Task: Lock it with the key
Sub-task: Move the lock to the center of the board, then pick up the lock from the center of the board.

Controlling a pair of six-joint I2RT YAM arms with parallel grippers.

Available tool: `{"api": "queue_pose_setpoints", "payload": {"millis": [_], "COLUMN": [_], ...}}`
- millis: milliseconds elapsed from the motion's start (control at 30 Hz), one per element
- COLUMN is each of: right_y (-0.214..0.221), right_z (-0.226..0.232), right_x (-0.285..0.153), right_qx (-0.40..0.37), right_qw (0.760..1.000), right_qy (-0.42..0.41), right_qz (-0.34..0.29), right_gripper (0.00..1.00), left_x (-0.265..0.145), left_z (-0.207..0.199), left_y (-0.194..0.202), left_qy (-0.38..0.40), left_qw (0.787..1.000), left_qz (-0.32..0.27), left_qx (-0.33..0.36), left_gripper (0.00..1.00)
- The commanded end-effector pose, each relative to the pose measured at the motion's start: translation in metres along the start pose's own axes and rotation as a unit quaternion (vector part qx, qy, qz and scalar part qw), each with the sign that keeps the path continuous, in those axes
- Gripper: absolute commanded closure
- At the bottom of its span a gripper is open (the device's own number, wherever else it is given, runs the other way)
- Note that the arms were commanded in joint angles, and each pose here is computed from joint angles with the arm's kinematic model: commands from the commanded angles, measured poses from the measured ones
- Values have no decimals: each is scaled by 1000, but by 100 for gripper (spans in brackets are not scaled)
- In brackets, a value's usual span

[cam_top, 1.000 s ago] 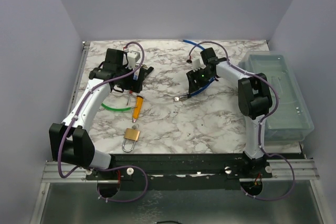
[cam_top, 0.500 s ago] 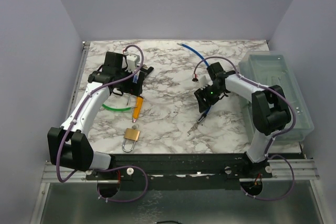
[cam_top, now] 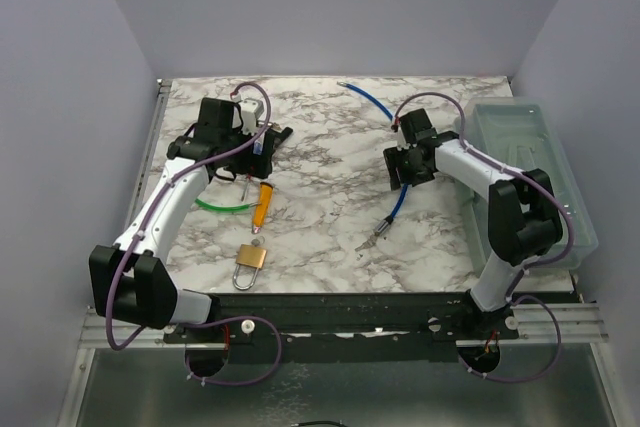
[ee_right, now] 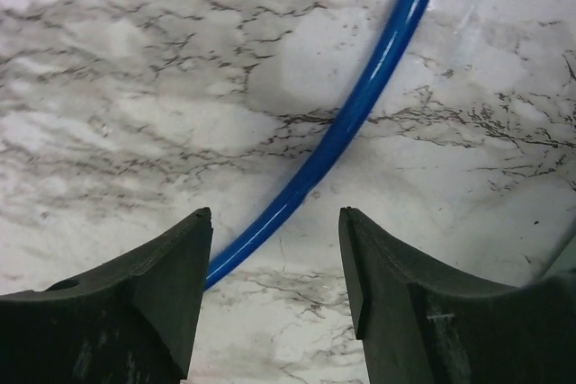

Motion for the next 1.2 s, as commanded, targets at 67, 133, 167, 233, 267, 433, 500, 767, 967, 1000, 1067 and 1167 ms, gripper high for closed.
{"api": "queue_pose_setpoints", "payload": {"millis": [67, 133, 167, 233, 267, 433, 500, 767, 967, 1000, 1067, 1167], "right_y": [-8, -8, -9, -12, -13, -8, -1, -11, -52, -59, -71, -85], "right_z": [-18, -19, -19, -18, -18, -22, -26, -41, -50, -51, -54, -59], "right_x": [14, 20, 23, 30, 34, 54, 62, 59, 16, 7, -9, -28], "right_qx": [76, 84, 88, 95, 96, 120, 145, 171, 161, 156, 146, 115], "right_qw": [991, 990, 990, 990, 990, 987, 983, 978, 982, 982, 981, 980], "right_qy": [106, 109, 105, 100, 98, 86, 73, 86, 100, 100, 106, 115], "right_qz": [10, 17, 20, 25, 29, 62, 85, 84, -16, -38, -73, -113], "right_gripper": [38, 39, 39, 40, 41, 46, 52, 91, 100, 100, 100, 100], "left_x": [-16, -17, -17, -17, -16, -17, -18, -18, -19, -20, -22, -23], "left_z": [-3, -4, -4, -3, -3, -2, -1, -1, -3, -5, -8, -11], "left_y": [-13, -12, -11, -10, -10, -9, -9, -13, -27, -29, -36, -46], "left_qy": [-23, -23, -23, -25, -25, -31, -33, -33, -19, -13, 1, 17], "left_qw": [997, 997, 997, 997, 997, 996, 996, 996, 996, 996, 995, 993], "left_qz": [-70, -72, -72, -70, -70, -73, -74, -80, -89, -91, -96, -103], "left_qx": [-27, -30, -31, -31, -30, -28, -27, -15, 13, 19, 33, 54], "left_gripper": [1, 1, 1, 1, 1, 1, 1, 1, 1, 1, 1, 1]}}
Point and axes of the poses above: each gripper's point midway between its finger pads, its own x axis out along the fingers, its own z axis along the line the jaws close on, y = z × x, the point moved 9 cm from there along -x, back along the fingers, and after that the axes turned 10 degrees about -x, right-handed, at the moved point
